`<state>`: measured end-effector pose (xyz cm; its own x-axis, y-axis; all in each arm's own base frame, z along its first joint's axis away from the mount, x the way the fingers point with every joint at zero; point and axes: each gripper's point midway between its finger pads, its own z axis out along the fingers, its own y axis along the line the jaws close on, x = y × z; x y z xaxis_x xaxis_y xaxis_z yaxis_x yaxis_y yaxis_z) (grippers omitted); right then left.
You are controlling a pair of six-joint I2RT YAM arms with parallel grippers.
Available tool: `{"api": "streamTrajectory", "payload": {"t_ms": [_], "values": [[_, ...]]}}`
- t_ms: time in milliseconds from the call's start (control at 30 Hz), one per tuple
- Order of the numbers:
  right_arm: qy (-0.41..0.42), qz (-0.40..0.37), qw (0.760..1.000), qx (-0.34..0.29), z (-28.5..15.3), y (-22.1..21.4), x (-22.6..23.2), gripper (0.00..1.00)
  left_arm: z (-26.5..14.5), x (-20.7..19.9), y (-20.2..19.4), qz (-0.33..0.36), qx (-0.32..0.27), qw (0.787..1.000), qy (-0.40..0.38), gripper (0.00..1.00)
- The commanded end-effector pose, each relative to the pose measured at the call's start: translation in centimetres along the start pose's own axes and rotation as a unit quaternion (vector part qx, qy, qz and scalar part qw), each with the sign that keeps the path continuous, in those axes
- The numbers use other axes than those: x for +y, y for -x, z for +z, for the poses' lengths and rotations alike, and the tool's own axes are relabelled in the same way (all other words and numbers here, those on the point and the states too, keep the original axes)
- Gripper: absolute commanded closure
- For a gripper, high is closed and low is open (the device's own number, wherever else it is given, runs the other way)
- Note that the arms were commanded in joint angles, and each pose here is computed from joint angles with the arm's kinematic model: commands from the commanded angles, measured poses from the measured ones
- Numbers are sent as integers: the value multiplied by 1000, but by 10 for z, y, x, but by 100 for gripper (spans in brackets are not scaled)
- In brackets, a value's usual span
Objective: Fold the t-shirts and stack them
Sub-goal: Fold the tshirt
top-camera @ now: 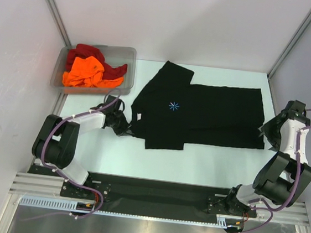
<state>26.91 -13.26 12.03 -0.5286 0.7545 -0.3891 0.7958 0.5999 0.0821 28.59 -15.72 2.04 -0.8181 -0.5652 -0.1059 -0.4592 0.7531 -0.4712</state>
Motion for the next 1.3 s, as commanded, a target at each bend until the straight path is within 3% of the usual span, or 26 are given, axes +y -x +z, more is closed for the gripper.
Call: {"api": "streamTrajectory", "payload": {"t_ms": [0, 100, 267, 633, 733, 933, 967, 1000, 1033, 1067, 1100, 1200, 1267], "values": [[-6, -2, 1000, -10, 9, 2, -2, 33, -14, 26, 18, 15, -34, 999, 27, 100], [8, -14, 1000, -1, 19, -5, 5, 32, -15, 30, 18, 24, -27, 999, 26, 100], [4, -60, 998, 30, 36, -29, 13, 14, -16, 24, 19, 44, -24, 999, 15, 100], [-91, -122, 987, 45, 61, -42, -6, 12, -15, 12, 26, 65, -48, 996, -24, 100], [-149, -112, 981, 54, 70, -45, -24, 16, -13, 15, 21, 65, -44, 997, -29, 100], [-230, -116, 966, 10, 71, -23, -47, 25, -9, 20, 18, 71, -33, 997, -22, 100], [-246, -114, 963, 1, 70, -19, -52, 35, -9, 21, 17, 71, -32, 997, -21, 100], [-260, -108, 959, -10, 69, -14, -56, 52, -8, 21, 17, 71, -30, 997, -19, 100], [-297, -98, 949, -30, 65, -6, -67, 77, -8, 23, 17, 69, -30, 997, -17, 100], [-314, -89, 944, -49, 60, 5, -68, 81, -8, 25, 16, 67, -28, 997, -12, 100], [-335, -87, 936, -60, 56, 11, -73, 82, -9, 27, 17, 63, -29, 998, -7, 100], [-396, -81, 907, -117, 40, 42, -82, 70, -13, 28, 17, 62, -33, 998, -8, 100], [-403, -91, 901, -133, 33, 56, -82, 56, -14, 31, 17, 62, -33, 998, -2, 100]]}}
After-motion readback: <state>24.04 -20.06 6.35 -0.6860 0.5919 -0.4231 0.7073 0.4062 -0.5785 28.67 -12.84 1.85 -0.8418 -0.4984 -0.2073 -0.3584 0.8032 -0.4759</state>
